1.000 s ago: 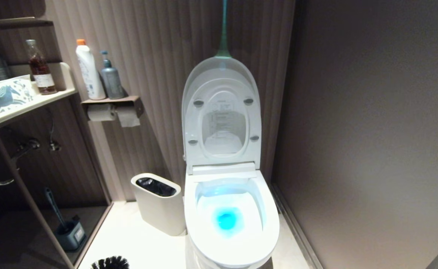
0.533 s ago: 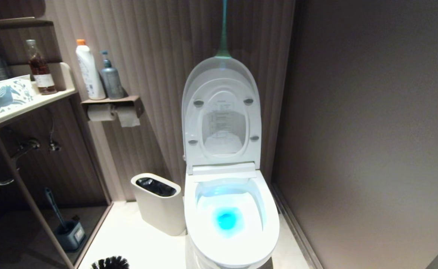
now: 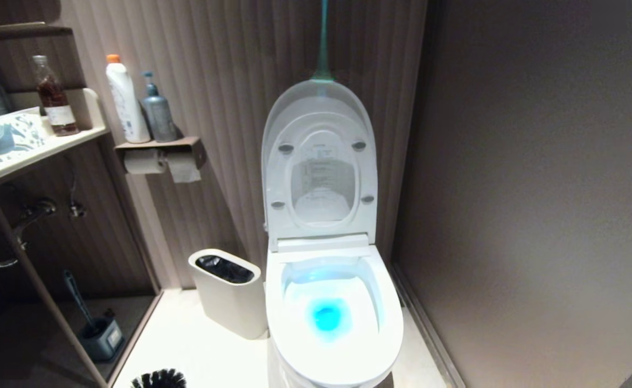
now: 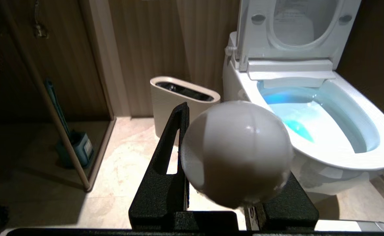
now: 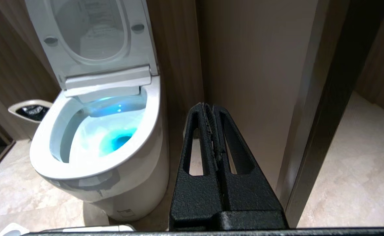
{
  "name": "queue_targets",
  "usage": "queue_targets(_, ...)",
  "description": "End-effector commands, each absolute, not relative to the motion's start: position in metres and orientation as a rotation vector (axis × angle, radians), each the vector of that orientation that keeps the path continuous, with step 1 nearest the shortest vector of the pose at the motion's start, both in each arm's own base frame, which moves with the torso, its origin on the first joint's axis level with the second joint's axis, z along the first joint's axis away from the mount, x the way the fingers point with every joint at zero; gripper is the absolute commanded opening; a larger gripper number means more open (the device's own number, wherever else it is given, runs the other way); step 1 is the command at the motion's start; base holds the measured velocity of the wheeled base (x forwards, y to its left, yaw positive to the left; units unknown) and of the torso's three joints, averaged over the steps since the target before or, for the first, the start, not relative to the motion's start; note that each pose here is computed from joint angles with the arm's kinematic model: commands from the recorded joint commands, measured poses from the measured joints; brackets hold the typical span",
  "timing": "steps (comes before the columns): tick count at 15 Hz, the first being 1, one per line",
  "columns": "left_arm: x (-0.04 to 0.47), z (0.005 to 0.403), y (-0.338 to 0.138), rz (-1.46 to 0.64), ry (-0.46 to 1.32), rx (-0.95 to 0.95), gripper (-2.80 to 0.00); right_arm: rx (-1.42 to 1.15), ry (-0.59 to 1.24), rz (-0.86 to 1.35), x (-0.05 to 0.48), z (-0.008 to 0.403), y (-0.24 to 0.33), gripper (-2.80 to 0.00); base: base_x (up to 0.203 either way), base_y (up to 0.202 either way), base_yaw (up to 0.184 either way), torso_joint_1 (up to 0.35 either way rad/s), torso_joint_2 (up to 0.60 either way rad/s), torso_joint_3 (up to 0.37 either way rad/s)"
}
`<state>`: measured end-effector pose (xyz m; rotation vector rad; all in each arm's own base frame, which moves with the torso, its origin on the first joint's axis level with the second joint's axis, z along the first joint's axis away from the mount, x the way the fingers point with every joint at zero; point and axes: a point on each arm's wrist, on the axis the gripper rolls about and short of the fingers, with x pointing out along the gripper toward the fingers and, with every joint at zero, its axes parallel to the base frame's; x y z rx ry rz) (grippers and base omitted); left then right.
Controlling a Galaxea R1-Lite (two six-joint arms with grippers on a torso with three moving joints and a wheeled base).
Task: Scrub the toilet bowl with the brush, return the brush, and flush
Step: Scrub the toilet bowl
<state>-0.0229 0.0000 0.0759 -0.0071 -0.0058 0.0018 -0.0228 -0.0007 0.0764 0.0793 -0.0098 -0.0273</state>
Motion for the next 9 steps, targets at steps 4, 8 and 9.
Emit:
queue_targets(4,-0.0228,0.0760,0.0000,0.002,-0.005,-0.008,-2.80,0.080,-0.010,-0.027,-0.0228,0.0764,-0.0008,-2.80,0.000,0.000,0.000,0.253,-0.22,-0.173)
queue_targets(8,-0.0228,0.0760,0.0001,0.003,-0.005,-0.008,-2.80,0.080,-0.010,-0.027,-0.0228,0.0764,-0.0008,-2.80,0.000,0.000,0.000,0.136,-0.52,-0.132)
queue_targets(9,-0.0228,0.0760,0.0000,0.002,-0.005,-0.008,-2.80,0.080,-0.010,-0.027,-0.0228,0.0764,-0.0008,-2.80,0.000,0.000,0.000,0.080,-0.17,-0.085)
